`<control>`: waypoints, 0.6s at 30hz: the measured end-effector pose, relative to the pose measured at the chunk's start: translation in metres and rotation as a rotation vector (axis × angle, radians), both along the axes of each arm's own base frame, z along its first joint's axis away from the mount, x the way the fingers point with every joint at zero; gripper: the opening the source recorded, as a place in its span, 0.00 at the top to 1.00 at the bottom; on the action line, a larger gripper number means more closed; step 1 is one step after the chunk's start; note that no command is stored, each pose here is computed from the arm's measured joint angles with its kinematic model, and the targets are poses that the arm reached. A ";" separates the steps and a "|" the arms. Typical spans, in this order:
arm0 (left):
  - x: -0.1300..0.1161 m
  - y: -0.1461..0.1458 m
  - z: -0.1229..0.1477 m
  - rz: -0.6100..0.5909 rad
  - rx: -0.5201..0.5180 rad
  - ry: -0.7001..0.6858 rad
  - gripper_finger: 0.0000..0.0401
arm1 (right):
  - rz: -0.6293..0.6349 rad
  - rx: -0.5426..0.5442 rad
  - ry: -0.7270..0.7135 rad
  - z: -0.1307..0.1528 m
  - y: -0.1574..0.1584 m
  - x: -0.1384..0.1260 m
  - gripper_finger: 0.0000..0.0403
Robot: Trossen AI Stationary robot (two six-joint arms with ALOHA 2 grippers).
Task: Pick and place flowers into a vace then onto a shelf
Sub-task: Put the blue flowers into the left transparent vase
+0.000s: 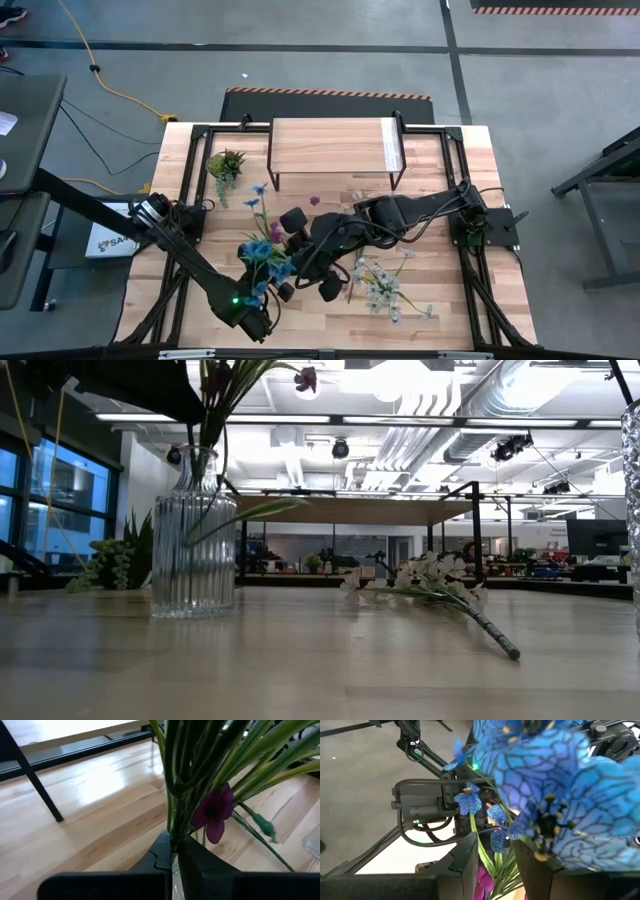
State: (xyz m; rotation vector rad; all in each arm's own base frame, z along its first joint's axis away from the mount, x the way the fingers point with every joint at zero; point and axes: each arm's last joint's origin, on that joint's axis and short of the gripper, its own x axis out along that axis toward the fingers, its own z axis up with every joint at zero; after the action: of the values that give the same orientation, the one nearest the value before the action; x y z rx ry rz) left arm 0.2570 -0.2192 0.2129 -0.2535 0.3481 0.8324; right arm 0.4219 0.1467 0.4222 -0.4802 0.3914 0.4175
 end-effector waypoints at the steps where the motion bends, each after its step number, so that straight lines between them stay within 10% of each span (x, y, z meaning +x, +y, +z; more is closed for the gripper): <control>1: 0.000 0.000 0.000 -0.003 0.003 0.004 0.89 | 0.000 0.000 0.000 0.000 0.000 0.000 0.71; 18: 0.000 0.000 -0.001 0.000 -0.013 0.018 0.51 | -0.001 0.000 0.000 0.000 0.000 0.000 0.71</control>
State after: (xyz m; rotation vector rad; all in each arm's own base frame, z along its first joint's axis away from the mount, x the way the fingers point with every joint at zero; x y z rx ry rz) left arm 0.2568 -0.2194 0.2123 -0.2582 0.3704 0.8332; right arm 0.4219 0.1466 0.4222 -0.4804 0.3915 0.4167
